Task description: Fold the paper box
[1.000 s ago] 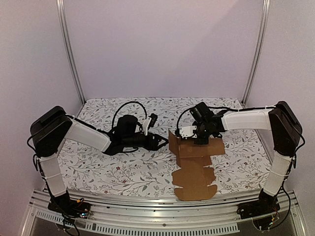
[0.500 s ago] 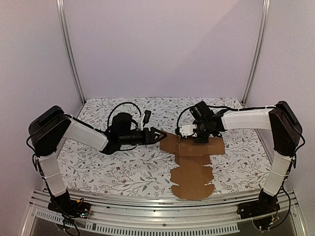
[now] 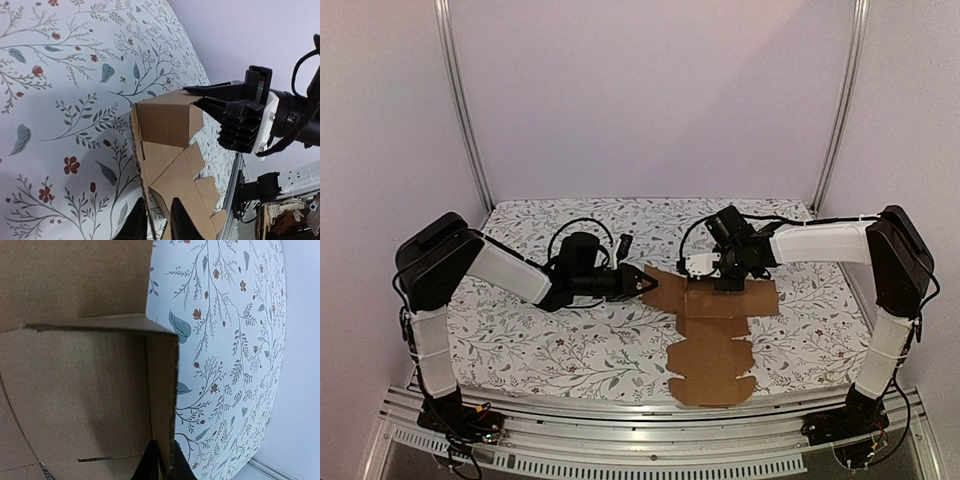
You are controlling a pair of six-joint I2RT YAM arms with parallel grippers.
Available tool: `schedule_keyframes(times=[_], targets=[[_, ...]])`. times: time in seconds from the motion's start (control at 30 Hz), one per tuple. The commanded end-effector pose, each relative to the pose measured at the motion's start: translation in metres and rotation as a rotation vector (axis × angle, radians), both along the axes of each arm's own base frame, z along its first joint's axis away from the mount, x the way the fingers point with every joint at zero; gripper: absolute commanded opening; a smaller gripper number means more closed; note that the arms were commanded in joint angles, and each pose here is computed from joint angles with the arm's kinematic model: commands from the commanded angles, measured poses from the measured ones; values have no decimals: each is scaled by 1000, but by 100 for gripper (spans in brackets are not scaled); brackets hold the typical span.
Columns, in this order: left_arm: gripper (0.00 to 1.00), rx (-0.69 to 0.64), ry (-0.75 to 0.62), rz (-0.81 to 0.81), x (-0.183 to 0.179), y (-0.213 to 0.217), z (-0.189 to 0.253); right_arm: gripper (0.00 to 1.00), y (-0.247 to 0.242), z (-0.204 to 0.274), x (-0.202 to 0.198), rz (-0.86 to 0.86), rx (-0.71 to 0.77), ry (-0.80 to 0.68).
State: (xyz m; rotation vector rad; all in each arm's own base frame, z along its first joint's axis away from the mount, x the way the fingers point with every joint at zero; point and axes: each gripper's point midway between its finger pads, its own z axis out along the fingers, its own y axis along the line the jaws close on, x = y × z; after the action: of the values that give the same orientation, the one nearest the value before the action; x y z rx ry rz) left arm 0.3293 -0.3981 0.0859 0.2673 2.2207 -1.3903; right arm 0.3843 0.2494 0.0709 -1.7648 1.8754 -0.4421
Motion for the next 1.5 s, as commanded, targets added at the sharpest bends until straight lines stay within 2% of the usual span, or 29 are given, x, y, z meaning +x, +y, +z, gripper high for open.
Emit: schedule_keyframes(times=[0.0, 0.07, 0.33, 0.67, 0.87, 1.07, 1.3, 1.47], targets=[[9, 70, -47, 0, 1, 2, 2, 10, -2, 8, -1, -16, 36, 44], [0, 85, -63, -7, 1, 2, 2, 15, -5, 10, -4, -21, 59, 92], [0, 117, -110, -9, 1, 4, 0, 19, -31, -5, -5, -76, 63, 252], [0, 140, -120, -14, -1, 5, -4, 18, -34, -1, -3, -92, 72, 258], [0, 142, -127, -23, -2, 3, -4, 16, -30, 11, -1, -103, 118, 274], [0, 145, -141, -29, -3, 2, -2, 18, -22, 18, -4, -109, 164, 321], [0, 149, -146, -25, -3, 2, -2, 10, -24, 14, -7, -109, 150, 340], [0, 156, -154, -11, -1, 4, -2, 10, -27, 11, -12, -108, 132, 364]])
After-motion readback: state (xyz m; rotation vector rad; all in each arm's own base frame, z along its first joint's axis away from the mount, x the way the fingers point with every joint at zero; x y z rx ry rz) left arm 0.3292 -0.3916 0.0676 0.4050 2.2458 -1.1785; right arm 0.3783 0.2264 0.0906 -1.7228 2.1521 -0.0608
